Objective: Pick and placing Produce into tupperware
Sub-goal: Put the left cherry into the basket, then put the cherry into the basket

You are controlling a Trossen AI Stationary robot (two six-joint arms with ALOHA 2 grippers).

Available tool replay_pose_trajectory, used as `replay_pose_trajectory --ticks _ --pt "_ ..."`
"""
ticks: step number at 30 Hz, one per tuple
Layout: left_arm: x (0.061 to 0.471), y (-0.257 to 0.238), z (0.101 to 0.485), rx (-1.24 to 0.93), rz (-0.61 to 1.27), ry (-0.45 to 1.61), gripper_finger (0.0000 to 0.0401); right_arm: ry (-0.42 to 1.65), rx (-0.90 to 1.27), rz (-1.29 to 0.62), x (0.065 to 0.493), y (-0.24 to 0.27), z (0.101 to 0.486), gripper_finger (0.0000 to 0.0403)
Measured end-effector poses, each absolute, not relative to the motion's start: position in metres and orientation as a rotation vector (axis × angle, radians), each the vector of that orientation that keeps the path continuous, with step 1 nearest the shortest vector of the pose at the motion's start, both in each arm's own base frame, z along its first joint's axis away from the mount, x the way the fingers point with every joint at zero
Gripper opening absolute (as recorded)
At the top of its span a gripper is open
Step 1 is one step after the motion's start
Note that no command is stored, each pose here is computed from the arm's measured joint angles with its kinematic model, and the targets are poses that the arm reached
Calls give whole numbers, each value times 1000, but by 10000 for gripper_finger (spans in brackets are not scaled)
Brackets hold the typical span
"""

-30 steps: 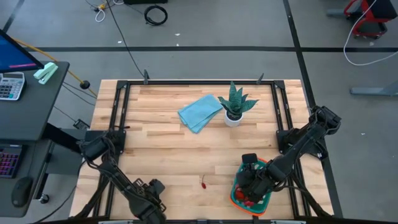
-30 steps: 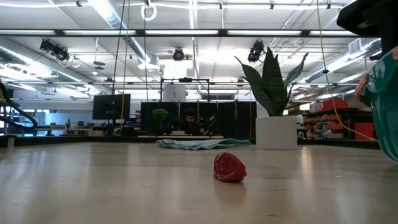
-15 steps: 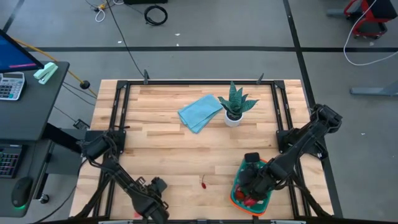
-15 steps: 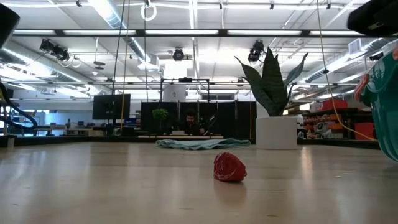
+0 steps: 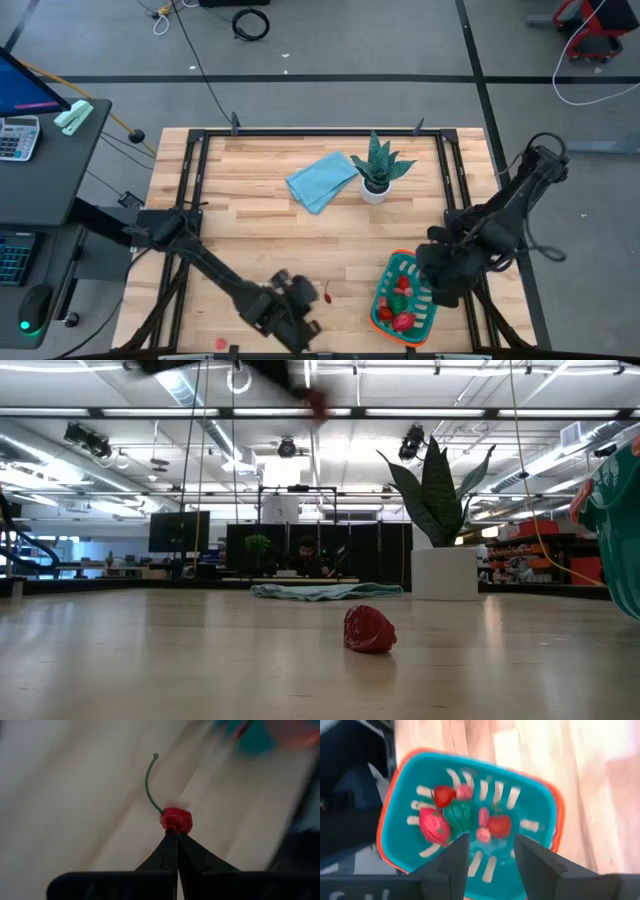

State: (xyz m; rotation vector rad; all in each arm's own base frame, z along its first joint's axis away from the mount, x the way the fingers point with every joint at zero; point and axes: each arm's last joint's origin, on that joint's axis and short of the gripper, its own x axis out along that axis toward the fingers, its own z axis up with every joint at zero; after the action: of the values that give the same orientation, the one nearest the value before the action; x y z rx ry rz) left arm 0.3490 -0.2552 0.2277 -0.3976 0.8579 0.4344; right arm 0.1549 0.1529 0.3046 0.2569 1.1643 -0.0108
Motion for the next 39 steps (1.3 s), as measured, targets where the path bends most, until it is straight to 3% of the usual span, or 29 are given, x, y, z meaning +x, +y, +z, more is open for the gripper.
replay_pose_trajectory --ticks 5,9,20,28,32,39 --pt "397 -237 275 -284 288 579 2 1048 233 28 138 145 321 162" --pt "433 -216 284 -238 148 435 2 980 218 36 128 142 328 162" --pt "482 -197 202 -256 -12 544 8 943 168 47 121 148 328 162" --pt "487 -201 192 -203 -47 513 14 943 158 45 121 149 327 162" --pt "487 -208 197 -103 -87 489 39 944 157 45 121 149 327 162" --pt "491 -212 219 -75 -111 439 118 945 158 44 121 149 327 162"
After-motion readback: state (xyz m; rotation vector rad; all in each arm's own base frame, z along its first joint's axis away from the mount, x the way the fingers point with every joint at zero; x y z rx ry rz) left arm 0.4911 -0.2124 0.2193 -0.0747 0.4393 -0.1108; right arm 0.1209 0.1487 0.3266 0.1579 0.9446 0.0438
